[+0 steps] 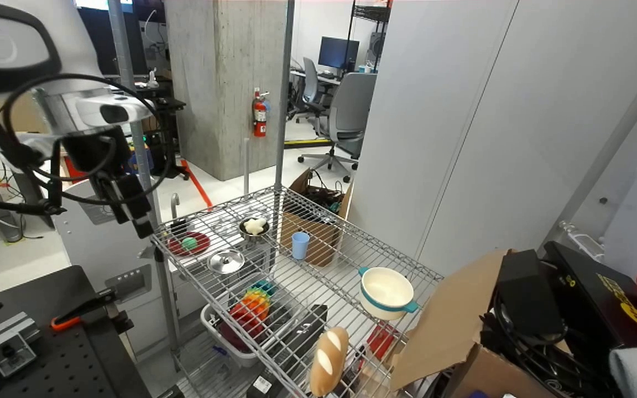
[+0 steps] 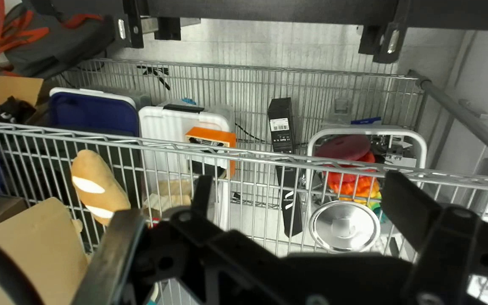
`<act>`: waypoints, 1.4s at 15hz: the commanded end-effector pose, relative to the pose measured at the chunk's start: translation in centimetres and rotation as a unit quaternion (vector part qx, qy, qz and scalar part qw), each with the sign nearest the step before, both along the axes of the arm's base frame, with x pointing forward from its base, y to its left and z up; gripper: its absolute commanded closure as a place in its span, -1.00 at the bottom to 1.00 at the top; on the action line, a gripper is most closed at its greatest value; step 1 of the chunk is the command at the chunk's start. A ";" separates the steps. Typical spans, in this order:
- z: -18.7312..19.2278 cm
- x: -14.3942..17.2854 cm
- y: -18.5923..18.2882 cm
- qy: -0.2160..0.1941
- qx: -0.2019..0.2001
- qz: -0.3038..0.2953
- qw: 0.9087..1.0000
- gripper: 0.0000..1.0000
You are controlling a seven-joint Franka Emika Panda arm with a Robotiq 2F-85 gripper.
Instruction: Put the lid over the silver pot
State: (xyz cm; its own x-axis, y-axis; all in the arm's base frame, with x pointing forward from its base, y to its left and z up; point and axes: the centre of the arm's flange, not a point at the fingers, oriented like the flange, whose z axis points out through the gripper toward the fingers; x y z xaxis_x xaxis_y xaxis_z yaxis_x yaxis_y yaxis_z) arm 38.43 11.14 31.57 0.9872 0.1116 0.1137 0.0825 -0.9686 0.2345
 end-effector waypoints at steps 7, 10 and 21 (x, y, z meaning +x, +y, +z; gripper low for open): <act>-11.6 15.1 0.3 0.033 -0.001 -0.028 0.999 -1.00; -16.1 19.0 0.8 0.054 0.002 -0.047 0.997 -1.00; -25.3 28.7 8.0 0.063 0.079 -0.065 0.993 -1.00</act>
State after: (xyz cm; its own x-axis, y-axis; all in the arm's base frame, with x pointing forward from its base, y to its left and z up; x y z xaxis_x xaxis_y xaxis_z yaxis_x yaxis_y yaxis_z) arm 63.82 17.34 7.36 0.9994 -0.0333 -0.0003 -0.0331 -0.9958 0.0857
